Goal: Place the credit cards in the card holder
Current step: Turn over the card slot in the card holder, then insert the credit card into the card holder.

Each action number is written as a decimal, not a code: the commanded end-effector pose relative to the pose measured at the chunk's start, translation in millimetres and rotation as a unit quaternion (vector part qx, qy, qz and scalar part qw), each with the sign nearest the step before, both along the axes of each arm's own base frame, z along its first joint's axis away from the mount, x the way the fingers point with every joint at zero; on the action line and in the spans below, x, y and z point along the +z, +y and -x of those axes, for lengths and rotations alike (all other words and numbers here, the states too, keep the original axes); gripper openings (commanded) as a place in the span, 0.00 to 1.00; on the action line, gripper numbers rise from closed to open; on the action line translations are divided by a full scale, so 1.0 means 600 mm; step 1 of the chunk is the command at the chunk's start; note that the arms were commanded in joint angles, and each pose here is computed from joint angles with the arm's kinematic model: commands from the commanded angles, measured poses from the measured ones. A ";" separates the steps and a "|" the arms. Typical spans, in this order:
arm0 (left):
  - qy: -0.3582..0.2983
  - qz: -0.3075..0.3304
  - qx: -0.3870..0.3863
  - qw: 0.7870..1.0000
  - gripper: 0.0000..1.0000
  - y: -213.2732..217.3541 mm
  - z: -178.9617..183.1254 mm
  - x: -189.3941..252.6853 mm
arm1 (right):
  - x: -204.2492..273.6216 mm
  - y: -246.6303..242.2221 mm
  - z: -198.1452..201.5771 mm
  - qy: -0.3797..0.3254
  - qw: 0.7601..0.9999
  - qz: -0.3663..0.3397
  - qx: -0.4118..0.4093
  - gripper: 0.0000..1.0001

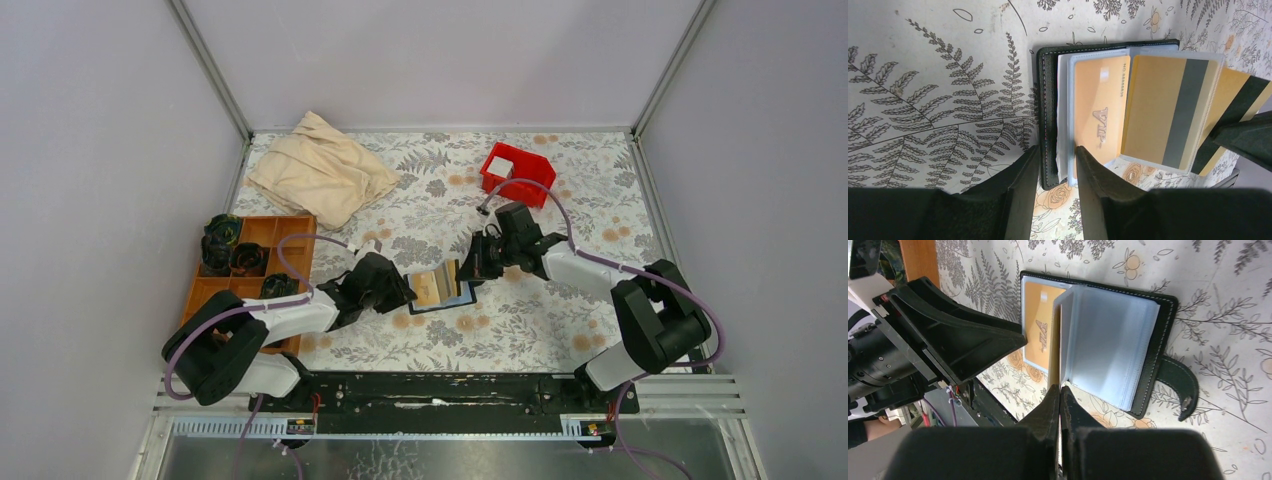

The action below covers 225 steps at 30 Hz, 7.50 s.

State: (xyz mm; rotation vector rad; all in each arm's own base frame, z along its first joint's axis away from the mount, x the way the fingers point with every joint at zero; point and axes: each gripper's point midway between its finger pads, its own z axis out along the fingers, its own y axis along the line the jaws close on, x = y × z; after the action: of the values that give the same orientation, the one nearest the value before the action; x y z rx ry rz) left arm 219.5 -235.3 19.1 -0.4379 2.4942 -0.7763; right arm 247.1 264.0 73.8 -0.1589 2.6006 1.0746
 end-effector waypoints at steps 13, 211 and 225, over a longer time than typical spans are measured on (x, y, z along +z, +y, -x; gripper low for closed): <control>0.050 -0.062 -0.011 0.997 0.40 0.041 0.047 -0.050 | 0.013 0.066 0.007 -0.013 0.999 -0.010 0.046 0.00; 0.167 -0.267 -0.040 0.948 0.40 0.106 0.071 -0.126 | -0.134 -0.010 -0.016 0.045 0.999 -0.003 0.028 0.00; 0.172 -0.265 -0.044 0.948 0.40 0.101 0.073 -0.131 | -0.141 -0.015 0.010 0.062 0.998 -0.014 0.023 0.00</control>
State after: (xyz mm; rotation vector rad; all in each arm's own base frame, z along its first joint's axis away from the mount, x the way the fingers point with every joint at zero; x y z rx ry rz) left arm 239.6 -213.4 2.6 -0.3092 2.6508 -0.2599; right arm 259.5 270.4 14.2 -0.1813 2.5980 1.2792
